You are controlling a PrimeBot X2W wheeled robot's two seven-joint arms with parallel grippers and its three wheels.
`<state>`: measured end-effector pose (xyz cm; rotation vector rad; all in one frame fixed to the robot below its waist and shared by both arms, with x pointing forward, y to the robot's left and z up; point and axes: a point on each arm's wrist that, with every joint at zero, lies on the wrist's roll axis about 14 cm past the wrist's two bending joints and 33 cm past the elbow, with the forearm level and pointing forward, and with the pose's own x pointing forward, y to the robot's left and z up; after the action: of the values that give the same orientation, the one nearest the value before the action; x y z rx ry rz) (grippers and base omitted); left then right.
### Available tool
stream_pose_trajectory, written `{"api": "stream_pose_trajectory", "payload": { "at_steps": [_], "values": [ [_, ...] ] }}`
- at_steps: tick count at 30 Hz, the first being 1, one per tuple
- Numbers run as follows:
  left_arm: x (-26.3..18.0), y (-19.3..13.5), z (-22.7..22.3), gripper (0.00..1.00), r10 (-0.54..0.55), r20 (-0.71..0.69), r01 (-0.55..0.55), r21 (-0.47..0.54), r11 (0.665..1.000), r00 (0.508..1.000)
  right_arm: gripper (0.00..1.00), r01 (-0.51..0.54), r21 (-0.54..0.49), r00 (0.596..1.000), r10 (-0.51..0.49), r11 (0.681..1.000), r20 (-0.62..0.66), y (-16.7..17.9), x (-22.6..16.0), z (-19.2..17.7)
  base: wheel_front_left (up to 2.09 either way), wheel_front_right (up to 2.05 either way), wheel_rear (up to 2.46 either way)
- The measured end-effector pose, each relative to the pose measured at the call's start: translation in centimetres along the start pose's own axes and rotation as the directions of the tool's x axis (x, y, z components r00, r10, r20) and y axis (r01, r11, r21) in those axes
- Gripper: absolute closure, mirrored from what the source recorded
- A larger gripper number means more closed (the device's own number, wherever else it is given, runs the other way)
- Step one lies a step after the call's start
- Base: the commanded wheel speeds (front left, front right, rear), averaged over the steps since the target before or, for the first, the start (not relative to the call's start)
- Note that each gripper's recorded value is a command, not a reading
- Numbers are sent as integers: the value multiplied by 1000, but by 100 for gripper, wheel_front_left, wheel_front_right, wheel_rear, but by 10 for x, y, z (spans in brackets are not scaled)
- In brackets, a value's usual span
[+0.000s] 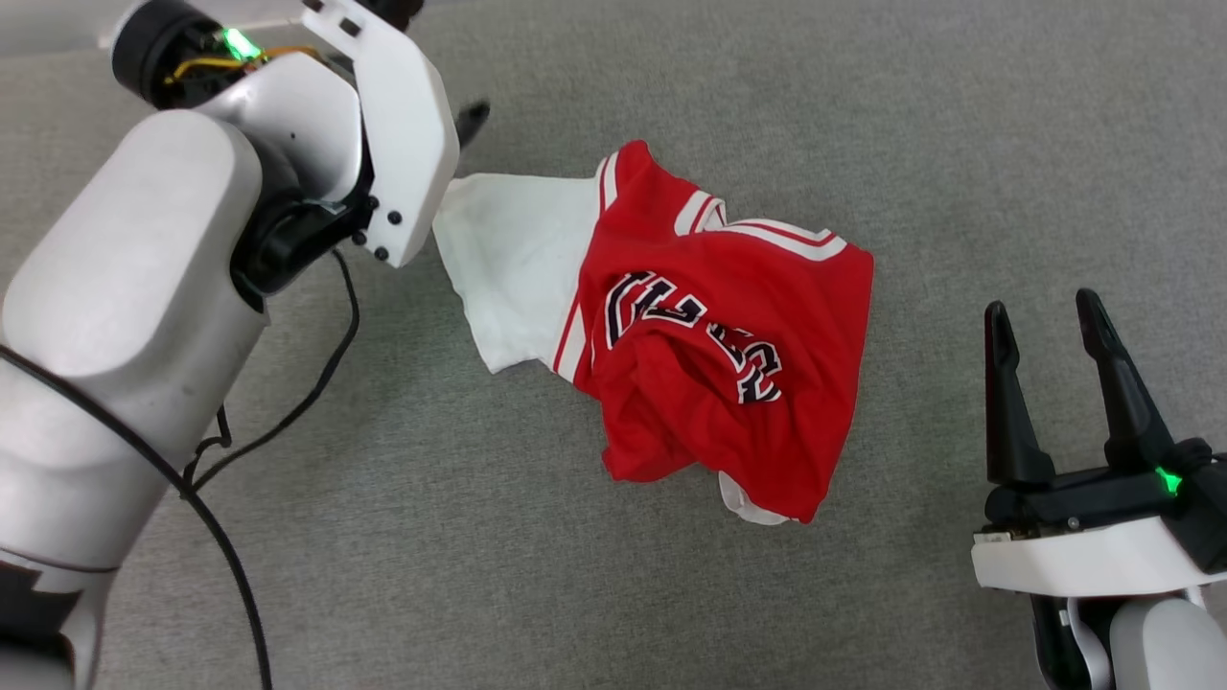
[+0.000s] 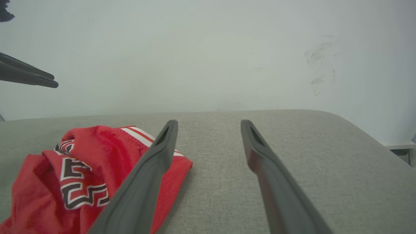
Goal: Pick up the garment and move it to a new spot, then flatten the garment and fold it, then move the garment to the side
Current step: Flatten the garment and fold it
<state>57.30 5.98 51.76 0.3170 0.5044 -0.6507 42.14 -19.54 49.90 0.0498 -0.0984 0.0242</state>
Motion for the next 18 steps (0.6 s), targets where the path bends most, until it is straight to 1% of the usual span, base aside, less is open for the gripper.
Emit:
{"api": "stream_pose_trajectory", "payload": {
  "at_steps": [2, 4, 7, 9, 13, 15, 18],
  "values": [
    [8, -7, -22, 0, -49, -124, 47, -18, 999, 991, 0, 2, -3, 1000, -2, 1000, -6, -1, 2, -3, 0, 0, 0],
    [12, -9, -35, 0, -88, -214, 82, -37, 996, 973, 0, 5, -7, 1000, -5, 1000, -9, -3, 5, -6, 0, 0, 0],
    [18, -15, -60, 0, -155, -337, 130, -96, 987, 929, 0, 8, -11, 1000, -9, 1000, -17, -5, 9, -10, 0, 0, 0],
    [23, -19, -74, 0, -174, -397, 149, -94, 984, 901, 0, 12, -15, 1000, -13, 1000, -25, -7, 11, -14, 0, 0, 0],
    [29, -28, -107, 0, -212, -516, 191, -95, 977, 830, 0, 17, -20, 999, -18, 1000, -34, -9, 15, -19, 0, 0, 0],
    [32, -34, -120, 0, -231, -551, 210, -101, 972, 802, 0, 22, -22, 999, -23, 1000, -44, -11, 15, -23, 0, 0, 0],
    [33, -40, -138, 0, -235, -606, 237, -77, 968, 760, 0, 30, -23, 998, -31, 999, -50, -14, 16, -26, 0, 0, 0]
  ]
}}
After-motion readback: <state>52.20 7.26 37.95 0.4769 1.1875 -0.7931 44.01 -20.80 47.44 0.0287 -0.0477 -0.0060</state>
